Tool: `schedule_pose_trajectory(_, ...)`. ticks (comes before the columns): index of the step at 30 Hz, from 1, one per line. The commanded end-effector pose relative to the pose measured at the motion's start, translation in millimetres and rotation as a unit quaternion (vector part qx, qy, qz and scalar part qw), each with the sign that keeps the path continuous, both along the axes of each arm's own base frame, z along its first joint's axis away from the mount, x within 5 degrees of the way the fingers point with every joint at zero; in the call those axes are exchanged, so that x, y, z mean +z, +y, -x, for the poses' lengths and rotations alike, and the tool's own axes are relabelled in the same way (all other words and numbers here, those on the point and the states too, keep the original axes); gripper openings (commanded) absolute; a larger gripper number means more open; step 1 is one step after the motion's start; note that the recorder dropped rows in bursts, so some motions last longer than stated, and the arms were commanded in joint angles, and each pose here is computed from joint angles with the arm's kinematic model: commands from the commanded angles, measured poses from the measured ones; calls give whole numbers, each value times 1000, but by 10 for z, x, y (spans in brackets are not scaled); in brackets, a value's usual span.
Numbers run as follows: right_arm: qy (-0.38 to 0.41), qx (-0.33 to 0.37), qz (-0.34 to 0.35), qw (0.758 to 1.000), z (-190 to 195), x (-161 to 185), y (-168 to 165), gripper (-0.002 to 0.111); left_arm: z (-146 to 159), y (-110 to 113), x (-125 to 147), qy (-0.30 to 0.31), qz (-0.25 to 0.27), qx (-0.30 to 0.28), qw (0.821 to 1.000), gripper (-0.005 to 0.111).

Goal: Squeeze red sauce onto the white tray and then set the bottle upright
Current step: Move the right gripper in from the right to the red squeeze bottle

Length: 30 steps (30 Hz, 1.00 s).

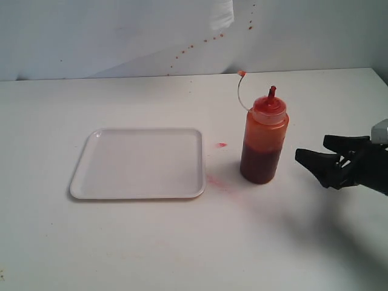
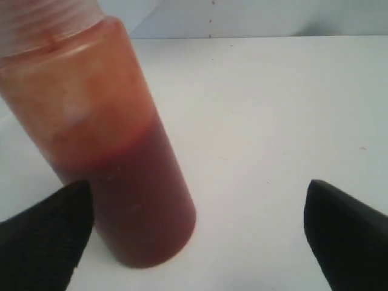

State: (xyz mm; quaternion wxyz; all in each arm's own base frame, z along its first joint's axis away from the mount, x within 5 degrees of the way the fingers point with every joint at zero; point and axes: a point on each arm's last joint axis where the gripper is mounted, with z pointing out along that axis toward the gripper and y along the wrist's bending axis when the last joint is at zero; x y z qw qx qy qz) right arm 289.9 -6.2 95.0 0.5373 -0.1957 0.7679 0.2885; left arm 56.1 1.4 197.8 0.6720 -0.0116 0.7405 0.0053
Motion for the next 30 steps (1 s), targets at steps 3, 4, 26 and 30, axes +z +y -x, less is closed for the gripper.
schedule_pose_trajectory(3, -3, 37, -9, 999, -9, 22, 224, 87, 0, 1, -9, -2, 0, 1, 1000, 0)
schedule_pose_trajectory(4, -3, 44, -9, 999, -5, 22, 261, 87, 0, 1, -9, -2, 0, 1, 1000, 0)
schedule_pose_trajectory(26, -16, 25, -21, 999, -79, 49, 627, 87, 0, 1, -9, -2, 0, 1, 1000, 0)
schedule_pose_trajectory(30, -29, -5, -18, 999, -123, 62, 659, 87, 0, 1, -11, -1, 1, 1, 1000, 0)
